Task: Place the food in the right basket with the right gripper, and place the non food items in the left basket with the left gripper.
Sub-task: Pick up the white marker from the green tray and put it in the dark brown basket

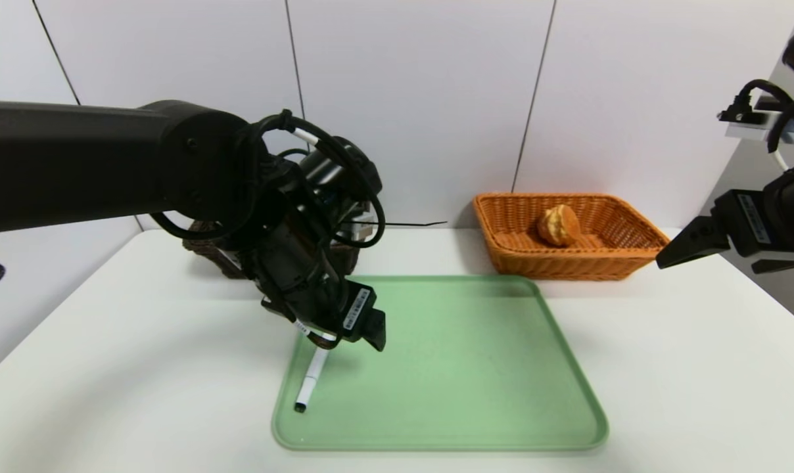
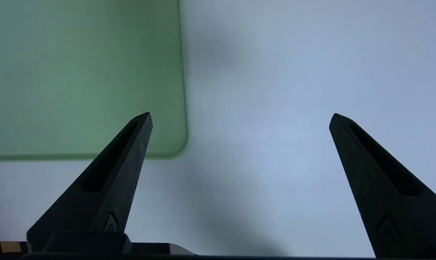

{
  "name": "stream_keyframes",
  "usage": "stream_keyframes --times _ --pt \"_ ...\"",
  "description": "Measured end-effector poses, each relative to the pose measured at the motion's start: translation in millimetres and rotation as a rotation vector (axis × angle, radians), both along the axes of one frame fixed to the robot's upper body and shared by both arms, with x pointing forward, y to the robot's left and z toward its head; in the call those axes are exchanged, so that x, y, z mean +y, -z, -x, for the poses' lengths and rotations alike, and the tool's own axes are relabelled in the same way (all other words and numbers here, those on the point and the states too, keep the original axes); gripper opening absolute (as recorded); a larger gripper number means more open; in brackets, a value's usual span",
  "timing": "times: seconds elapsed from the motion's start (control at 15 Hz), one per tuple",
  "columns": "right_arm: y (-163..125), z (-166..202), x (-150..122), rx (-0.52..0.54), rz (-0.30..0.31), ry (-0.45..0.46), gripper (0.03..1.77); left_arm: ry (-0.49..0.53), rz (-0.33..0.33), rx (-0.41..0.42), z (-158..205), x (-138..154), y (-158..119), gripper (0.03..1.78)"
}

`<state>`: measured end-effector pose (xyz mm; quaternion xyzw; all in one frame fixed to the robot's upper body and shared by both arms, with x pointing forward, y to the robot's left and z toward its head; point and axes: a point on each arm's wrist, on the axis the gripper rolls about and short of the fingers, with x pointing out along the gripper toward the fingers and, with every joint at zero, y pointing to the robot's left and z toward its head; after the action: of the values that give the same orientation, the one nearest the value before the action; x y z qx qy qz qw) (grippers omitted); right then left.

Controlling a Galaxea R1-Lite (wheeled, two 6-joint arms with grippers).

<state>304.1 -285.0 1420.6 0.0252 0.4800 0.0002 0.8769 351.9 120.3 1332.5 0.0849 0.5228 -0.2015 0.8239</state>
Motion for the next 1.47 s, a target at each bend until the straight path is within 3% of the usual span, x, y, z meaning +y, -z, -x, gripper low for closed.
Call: stream_keyframes --times 0.4,0.93,1.47 --pt "5 -7 2 0.02 0.005 0.001 1.69 -0.073 -0.078 0.039 -28 -1 27 1.69" --pt "9 -11 2 0.035 0.011 0.006 1.69 -0.093 -0.051 0.107 -43 8 41 1.69" --pt "10 -13 3 0.042 0.013 0.005 1.69 -0.109 -0.079 0.139 -46 16 52 1.69"
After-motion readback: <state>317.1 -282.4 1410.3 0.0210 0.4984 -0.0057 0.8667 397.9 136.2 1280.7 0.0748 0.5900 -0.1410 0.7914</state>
